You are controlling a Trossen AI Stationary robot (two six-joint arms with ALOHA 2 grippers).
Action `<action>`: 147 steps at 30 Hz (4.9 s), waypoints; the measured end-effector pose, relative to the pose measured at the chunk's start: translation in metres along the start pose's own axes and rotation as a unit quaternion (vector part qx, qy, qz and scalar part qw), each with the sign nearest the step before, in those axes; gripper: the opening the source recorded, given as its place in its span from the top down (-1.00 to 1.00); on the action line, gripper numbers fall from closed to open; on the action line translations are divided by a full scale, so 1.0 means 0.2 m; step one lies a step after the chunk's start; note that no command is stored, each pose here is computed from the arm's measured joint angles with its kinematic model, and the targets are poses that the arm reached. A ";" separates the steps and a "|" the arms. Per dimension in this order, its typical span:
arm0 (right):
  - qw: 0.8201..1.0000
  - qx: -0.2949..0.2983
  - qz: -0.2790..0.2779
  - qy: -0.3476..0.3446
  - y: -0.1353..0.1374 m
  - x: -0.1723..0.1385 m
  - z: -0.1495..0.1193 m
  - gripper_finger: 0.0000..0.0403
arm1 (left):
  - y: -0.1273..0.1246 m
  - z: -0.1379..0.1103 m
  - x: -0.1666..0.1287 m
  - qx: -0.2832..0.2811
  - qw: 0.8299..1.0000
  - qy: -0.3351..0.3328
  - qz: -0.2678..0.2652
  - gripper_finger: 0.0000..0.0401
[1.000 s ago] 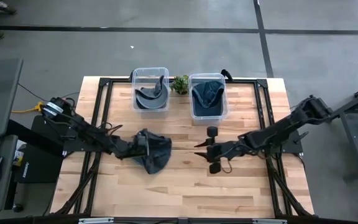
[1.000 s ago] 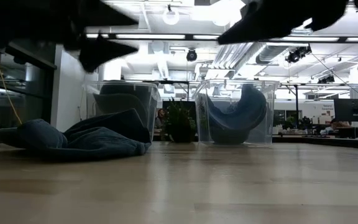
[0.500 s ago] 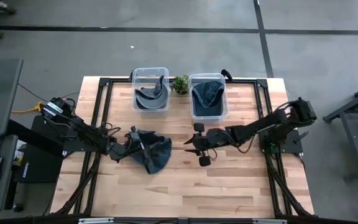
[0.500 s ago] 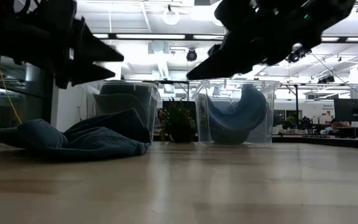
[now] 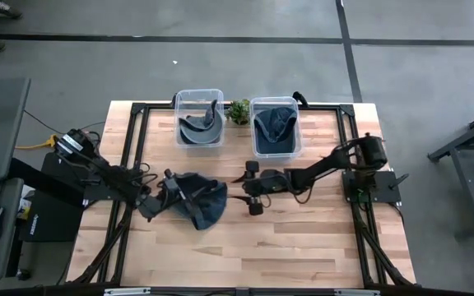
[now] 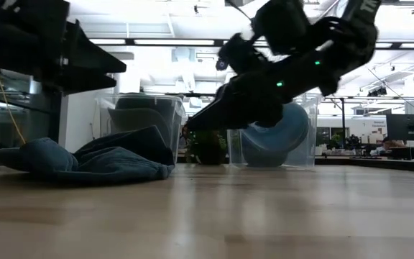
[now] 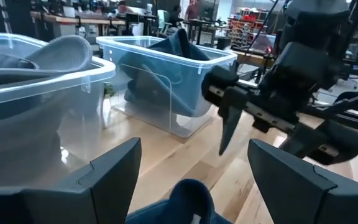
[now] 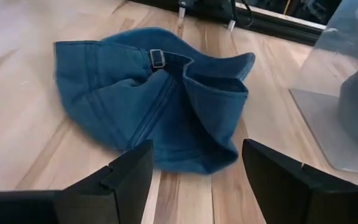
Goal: Pick & Place hat
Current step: Put the blue cap into the right transparent bin
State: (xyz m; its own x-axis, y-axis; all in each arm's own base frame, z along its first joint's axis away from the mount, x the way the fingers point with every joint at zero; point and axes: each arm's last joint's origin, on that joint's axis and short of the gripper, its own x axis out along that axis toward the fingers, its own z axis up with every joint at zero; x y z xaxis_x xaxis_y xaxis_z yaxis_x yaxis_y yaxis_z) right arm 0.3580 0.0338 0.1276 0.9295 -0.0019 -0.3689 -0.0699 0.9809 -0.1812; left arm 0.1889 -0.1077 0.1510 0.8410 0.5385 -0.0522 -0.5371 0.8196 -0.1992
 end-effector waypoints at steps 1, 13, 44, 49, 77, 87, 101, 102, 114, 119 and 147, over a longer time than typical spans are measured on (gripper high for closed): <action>1.000 -0.001 -0.001 0.001 0.00 0.03 0.01 -0.19 | 0.00 0.00 -0.01 0.002 1.000 -0.001 0.002 -0.46; 0.998 -0.018 -0.036 0.046 -0.04 0.19 0.13 -0.20 | -0.05 -0.02 -0.15 0.006 1.000 -0.001 -0.025 -0.46; 0.999 0.003 -0.008 0.051 -0.05 0.33 0.08 0.01 | -0.08 -0.05 -0.23 -0.010 0.995 0.028 -0.093 -0.46; 0.999 -0.003 -0.010 0.052 -0.04 0.33 0.08 0.36 | -0.08 -0.05 -0.23 -0.026 0.993 0.035 -0.106 -0.46; 0.989 -0.092 -0.028 0.112 0.07 0.00 0.40 0.99 | -0.12 0.01 -0.22 -0.011 0.999 0.000 -0.048 -0.46; 0.983 -0.128 -0.008 0.135 0.12 -0.21 0.52 0.99 | -0.22 0.08 -0.22 0.059 0.997 -0.012 -0.043 -0.46; 0.965 -0.234 -0.019 0.119 0.18 -0.56 0.69 1.00 | -0.21 0.09 -0.17 -0.046 0.998 -0.004 -0.049 -0.46; 0.962 -0.246 -0.021 0.114 0.19 -0.59 0.71 1.00 | -0.21 0.09 -0.15 -0.063 0.996 0.001 -0.057 -0.46; 0.940 -0.306 -0.075 0.134 0.20 -0.70 0.73 1.00 | -0.13 0.12 0.17 -0.160 0.972 0.063 -0.158 -0.46; 0.939 -0.306 -0.078 0.138 0.18 -0.70 0.73 1.00 | -0.16 0.17 0.24 -0.163 0.965 0.068 -0.193 -0.46; 0.949 -0.275 -0.059 0.142 0.17 -0.69 0.72 1.00 | -0.27 0.32 0.41 -0.024 0.981 0.111 -0.154 0.90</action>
State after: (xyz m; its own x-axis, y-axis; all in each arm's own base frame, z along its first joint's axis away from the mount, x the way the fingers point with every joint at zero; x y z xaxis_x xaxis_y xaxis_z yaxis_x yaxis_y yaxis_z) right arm 0.2790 0.0950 0.3031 0.8132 -0.2340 -0.5329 -0.2220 0.7216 -0.6557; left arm 0.2828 -0.0954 0.2196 0.9593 0.2058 -0.1935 -0.2557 0.9239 -0.2846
